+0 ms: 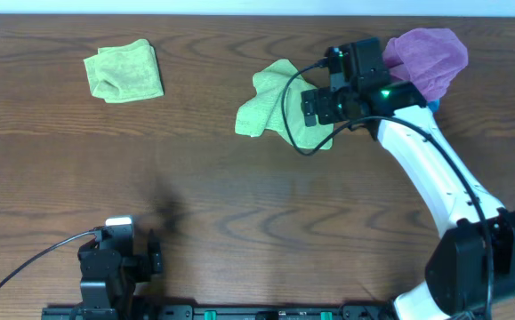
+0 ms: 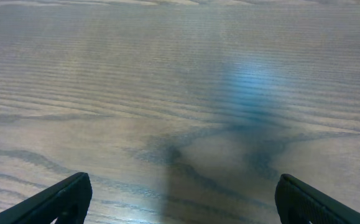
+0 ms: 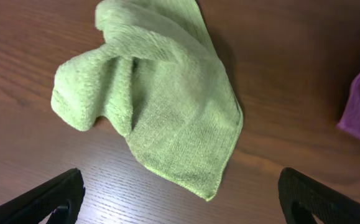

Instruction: Fold the cloth

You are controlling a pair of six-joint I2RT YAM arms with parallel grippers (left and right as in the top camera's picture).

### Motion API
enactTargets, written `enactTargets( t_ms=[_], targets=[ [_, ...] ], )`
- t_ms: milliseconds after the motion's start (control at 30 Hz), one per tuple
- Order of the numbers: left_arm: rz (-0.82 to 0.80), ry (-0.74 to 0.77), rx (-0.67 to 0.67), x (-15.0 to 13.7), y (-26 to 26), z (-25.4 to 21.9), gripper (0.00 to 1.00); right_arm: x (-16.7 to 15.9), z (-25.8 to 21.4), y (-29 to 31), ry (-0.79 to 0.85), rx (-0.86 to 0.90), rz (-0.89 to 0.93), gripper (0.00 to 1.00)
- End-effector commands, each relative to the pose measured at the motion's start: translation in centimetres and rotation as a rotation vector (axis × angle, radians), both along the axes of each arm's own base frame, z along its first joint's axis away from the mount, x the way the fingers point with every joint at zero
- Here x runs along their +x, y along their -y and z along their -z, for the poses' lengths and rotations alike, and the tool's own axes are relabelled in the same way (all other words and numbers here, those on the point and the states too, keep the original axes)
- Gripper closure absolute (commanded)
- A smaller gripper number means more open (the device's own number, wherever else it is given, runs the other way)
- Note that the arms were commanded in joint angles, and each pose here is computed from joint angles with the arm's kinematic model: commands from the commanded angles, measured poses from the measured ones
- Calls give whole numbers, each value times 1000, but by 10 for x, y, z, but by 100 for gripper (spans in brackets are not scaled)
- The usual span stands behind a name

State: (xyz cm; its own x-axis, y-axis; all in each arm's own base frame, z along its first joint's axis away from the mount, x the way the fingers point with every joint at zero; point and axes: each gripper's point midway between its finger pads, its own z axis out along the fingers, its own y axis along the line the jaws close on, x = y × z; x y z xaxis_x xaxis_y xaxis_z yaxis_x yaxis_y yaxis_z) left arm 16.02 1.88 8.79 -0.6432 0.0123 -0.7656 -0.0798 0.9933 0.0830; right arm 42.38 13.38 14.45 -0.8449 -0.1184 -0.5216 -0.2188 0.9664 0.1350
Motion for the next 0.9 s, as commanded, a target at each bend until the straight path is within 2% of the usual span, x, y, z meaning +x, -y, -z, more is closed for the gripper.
enactTargets(
  t_ms=[0,333,767,867],
  targets=[
    [-2,-64,27,-10,-3,14,5,-5,23,6,-81,92,62,1],
    [-2,-64,27,-10,-3,14,5,-5,68,24,-145,184,133,3],
    [-2,-64,27,-10,-3,14,5,-12,121,20,-280,199,146,8],
    [-2,-64,27,-10,-3,14,5,-13,129,19,-294,197,148,12]
  ],
)
